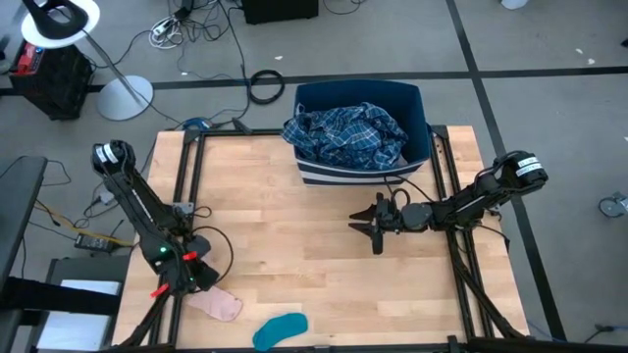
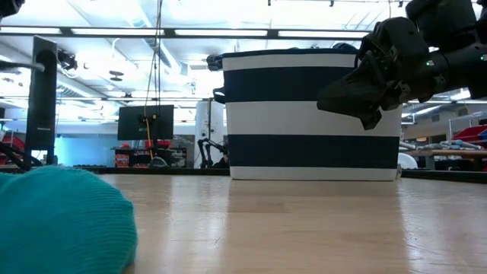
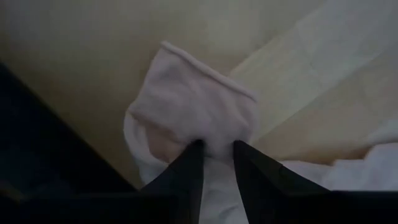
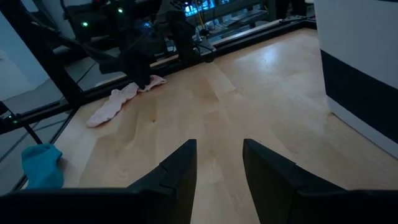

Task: Sort clothes
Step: Put the light pink sock into the blue bin

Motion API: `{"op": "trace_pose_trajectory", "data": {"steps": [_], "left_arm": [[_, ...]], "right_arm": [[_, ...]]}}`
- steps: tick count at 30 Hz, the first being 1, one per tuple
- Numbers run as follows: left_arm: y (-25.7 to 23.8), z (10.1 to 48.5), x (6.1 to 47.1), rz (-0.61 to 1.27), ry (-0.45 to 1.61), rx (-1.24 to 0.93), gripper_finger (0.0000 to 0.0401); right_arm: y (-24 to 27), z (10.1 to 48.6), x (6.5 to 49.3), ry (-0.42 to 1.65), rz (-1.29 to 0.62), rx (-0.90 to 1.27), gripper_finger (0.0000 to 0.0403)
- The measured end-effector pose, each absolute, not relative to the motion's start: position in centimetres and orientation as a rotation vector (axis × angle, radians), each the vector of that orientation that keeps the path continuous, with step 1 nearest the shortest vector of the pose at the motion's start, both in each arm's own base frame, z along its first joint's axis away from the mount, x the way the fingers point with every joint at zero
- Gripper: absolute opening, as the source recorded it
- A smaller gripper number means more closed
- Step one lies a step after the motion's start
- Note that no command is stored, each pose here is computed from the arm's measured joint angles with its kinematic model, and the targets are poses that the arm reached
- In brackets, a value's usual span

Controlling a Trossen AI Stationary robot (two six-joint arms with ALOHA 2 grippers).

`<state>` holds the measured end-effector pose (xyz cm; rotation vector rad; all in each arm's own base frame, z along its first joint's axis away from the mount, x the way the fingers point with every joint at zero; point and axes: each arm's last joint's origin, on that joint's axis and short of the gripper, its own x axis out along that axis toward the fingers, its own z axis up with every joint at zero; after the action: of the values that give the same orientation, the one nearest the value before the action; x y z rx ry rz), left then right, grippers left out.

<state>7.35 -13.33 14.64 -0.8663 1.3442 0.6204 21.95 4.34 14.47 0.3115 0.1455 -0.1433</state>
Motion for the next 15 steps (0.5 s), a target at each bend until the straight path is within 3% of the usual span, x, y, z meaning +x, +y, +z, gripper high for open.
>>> {"op": "trace_pose_trajectory", "data": {"steps": [4,9,15], "left_arm": [[-13.1,13.4,7.1,0.591,1.367,-0.91,0.0086],[-13.4,14.2,7.7,0.58,1.362,-0.894,0.0012],[-13.6,16.4,8.4,0.613,1.311,-0.845,0.0002]], "right_arm": [[4.3,14.5,22.0,0.146,-0.143,0.312,0.0132],[4.3,14.5,22.0,0.146,-0.143,0.312,0.0132],[4.3,14.5,22.0,0.145,-0.143,0.316,0.0132]]}}
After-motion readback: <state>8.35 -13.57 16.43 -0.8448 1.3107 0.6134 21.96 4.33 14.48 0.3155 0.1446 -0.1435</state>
